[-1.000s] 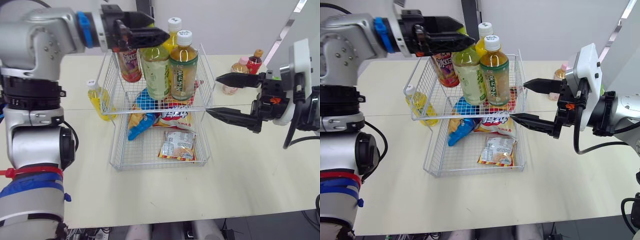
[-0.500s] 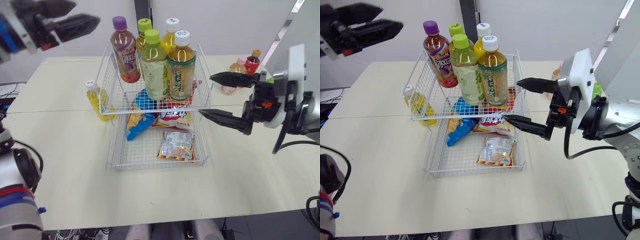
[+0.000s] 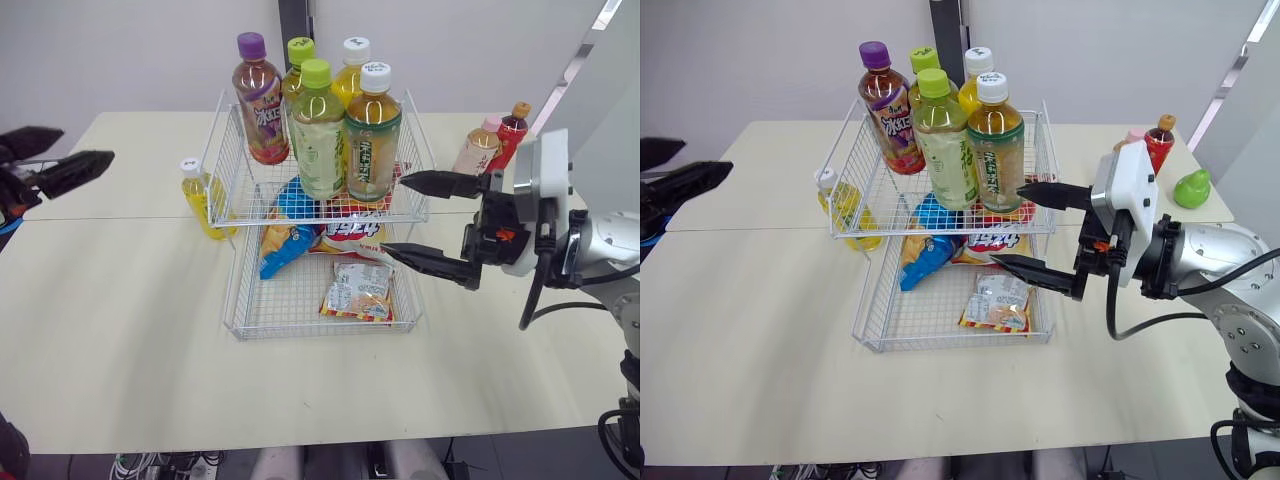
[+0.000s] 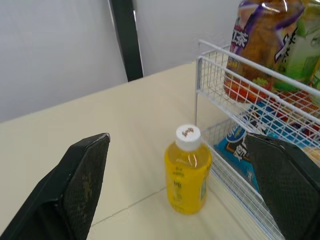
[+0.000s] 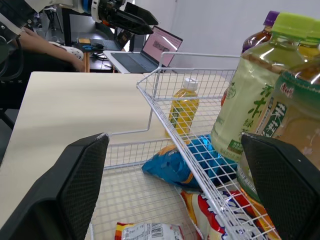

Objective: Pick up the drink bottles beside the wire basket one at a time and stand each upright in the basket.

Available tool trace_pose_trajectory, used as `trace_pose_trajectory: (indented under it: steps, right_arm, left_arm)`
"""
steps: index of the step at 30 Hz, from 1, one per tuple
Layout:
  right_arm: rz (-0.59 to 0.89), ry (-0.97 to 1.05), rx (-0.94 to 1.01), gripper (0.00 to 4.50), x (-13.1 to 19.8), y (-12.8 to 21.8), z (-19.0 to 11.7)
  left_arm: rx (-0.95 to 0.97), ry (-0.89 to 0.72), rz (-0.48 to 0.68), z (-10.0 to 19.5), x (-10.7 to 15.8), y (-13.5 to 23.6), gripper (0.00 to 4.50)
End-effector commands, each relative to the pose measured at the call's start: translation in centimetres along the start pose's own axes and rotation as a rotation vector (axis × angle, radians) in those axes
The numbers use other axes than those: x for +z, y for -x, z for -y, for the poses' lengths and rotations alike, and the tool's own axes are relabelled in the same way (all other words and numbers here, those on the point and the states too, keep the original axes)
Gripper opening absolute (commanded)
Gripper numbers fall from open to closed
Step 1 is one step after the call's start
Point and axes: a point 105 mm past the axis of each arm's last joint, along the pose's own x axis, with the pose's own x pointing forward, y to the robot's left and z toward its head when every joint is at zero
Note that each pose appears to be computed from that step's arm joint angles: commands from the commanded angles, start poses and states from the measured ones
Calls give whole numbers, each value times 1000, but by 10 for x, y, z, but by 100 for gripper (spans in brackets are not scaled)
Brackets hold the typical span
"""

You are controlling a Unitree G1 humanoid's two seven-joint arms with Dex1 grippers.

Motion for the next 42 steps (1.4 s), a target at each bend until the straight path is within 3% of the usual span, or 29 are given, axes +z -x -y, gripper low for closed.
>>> trace_pose_trajectory:
  steps: [1,10,22,31,35,42]
  right_arm:
    - [22,45,14,450,9,15,-6]
    - [9,34,-29,450,1,40,-2]
    - [10,38,-15,450,7,12,-6]
    - [0,42,-13,450,6,9,-6]
    - [-4,43,-13,450,6,7,-7]
    - [-4,47,-9,450,5,6,-6]
  left_arm:
    - [39,-13,52,-7,0,1,447]
    - [18,25,76,4,-27,-45,447]
    - [95,51,82,11,-41,-113,447]
    - [113,62,26,19,-55,-132,447]
    - [109,77,35,23,-54,-135,362]
    - [97,105,45,26,-55,-136,136]
